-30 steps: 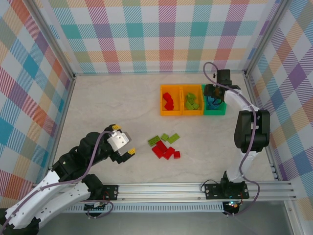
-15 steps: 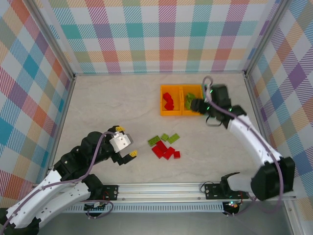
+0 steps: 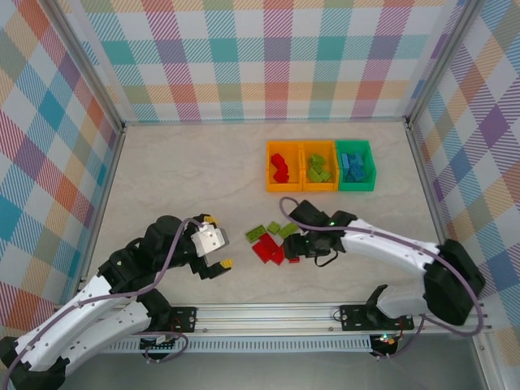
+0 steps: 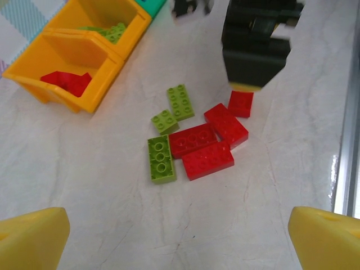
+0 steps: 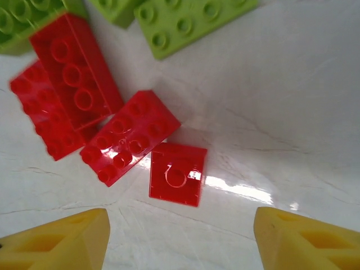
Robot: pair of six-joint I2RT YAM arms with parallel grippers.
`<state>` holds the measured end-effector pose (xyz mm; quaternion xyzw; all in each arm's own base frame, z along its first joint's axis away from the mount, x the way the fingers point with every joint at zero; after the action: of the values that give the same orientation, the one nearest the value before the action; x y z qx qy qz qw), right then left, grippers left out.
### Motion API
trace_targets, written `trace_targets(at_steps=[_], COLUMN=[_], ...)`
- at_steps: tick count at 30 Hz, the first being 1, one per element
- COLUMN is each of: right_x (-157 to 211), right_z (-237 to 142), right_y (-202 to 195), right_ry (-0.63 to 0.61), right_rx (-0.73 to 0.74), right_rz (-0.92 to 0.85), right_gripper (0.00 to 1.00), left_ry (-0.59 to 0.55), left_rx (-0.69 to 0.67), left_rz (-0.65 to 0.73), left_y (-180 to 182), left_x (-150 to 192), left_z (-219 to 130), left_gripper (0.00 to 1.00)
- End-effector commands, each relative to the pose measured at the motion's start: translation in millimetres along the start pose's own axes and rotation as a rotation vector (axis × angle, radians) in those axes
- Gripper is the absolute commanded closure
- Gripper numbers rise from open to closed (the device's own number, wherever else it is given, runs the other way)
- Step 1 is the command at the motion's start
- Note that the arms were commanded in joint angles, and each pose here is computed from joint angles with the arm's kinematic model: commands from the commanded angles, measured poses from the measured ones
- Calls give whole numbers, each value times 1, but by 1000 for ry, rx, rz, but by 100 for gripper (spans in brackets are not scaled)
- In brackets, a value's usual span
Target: Sort the legos into containers by color
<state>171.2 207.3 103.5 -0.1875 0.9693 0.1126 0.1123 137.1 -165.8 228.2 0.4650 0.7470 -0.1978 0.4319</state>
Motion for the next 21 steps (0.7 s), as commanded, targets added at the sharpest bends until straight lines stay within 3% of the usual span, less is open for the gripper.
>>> trace_targets(at_steps=[1, 6, 11, 21], right_x=[-4, -1, 9, 13], right_z=[22, 42, 54, 39], right_y=[3, 3, -5, -15], right_ry=[4, 30, 48, 6], right_rx=[25, 36, 60, 99], right_rz=[-3, -33, -29, -40], right_gripper=[28, 33, 59, 65], left_ry=[21, 33, 39, 42], left_rx=[72, 73, 64, 55], left_rz=[31, 43, 47, 42], left_y=[-9, -10, -8, -6], left_x=[9, 13, 15, 14], left_z=[4, 6, 7, 9], left_gripper=[0, 0, 0, 0])
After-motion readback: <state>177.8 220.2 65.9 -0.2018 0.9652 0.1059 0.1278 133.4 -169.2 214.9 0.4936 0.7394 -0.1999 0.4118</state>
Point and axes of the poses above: each hand's point on the last joint's axis, 136 mm out from that joint toward the fingers, its own z axis out along the fingers, its own y axis along the line the jaws close on, x = y × z, the point moved 4 cm from there along -z, back along the fingers, and after that the axes turned 10 degrees about -z, right-handed, at the moved point
